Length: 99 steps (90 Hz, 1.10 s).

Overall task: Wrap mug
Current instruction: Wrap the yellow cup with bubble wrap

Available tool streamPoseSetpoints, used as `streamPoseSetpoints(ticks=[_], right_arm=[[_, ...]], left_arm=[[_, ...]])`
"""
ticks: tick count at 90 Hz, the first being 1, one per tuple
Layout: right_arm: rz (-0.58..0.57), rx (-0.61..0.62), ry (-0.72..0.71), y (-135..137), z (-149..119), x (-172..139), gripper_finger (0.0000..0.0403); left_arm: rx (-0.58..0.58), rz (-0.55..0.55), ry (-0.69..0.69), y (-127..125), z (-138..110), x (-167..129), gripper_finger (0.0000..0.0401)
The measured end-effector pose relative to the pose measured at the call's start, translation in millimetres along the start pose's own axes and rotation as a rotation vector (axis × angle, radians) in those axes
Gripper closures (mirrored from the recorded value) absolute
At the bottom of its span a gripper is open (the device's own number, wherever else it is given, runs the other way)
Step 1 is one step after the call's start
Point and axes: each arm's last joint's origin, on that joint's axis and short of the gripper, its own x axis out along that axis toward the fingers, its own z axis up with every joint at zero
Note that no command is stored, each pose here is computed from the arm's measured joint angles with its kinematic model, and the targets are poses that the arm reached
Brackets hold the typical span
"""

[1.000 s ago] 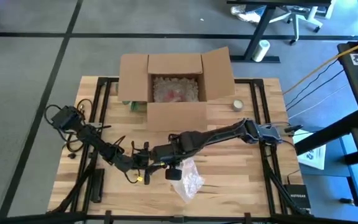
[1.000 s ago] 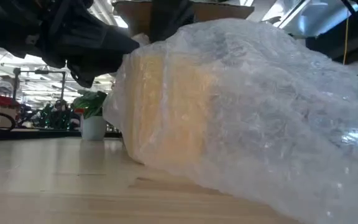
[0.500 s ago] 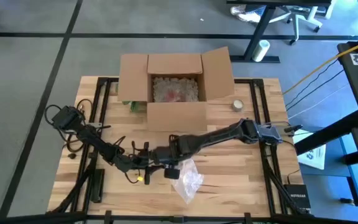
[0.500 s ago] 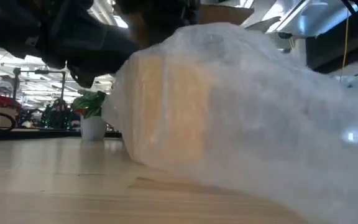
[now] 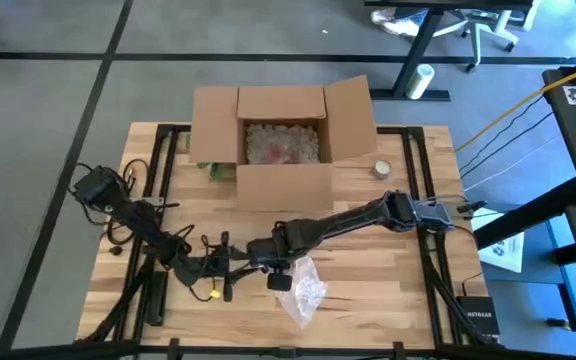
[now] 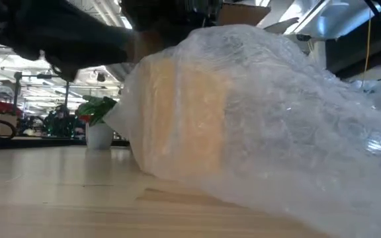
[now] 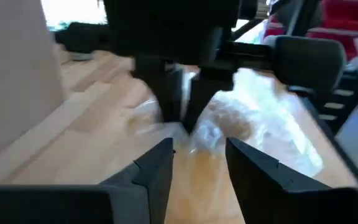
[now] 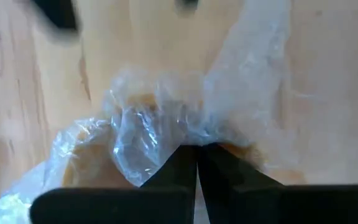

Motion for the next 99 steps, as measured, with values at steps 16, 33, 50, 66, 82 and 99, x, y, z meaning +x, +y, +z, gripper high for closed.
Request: streamPoseSetpoints(ticks=[16,33,50,66,82,99], right_arm=[[0.023,-0.006,-0.019,-1.3,-3.4,18.0,0.0403],[0.068,-0.020,-0.030,-4.1,-9.7,38.9,0.0403],[0.058,-0.015,-0.033,-5.3,-12.0,44.1,0.0403],[0.016,0.146,-0.099,-10.2,-6.0,44.5,0.0403],[-0.062,0.286,-0.227,-12.3,3.2,42.2,0.0403],[-0.008,0.278,-0.304,-5.3,19.8,25.7,0.0403]], left_arm=[[-0.024,-0.012,0.036,-5.3,0.6,-18.1,0.0269],[-0.109,0.018,0.134,-4.0,-19.1,-22.7,0.0269],[-0.134,0.016,0.128,-5.9,-24.2,-18.9,0.0269],[-0.137,0.004,0.105,-7.0,-21.1,-16.3,0.0269],[-0.139,-0.012,0.109,-8.0,-21.1,-16.8,0.0269],[-0.135,-0.058,0.105,-10.5,-18.2,-16.4,0.0269]])
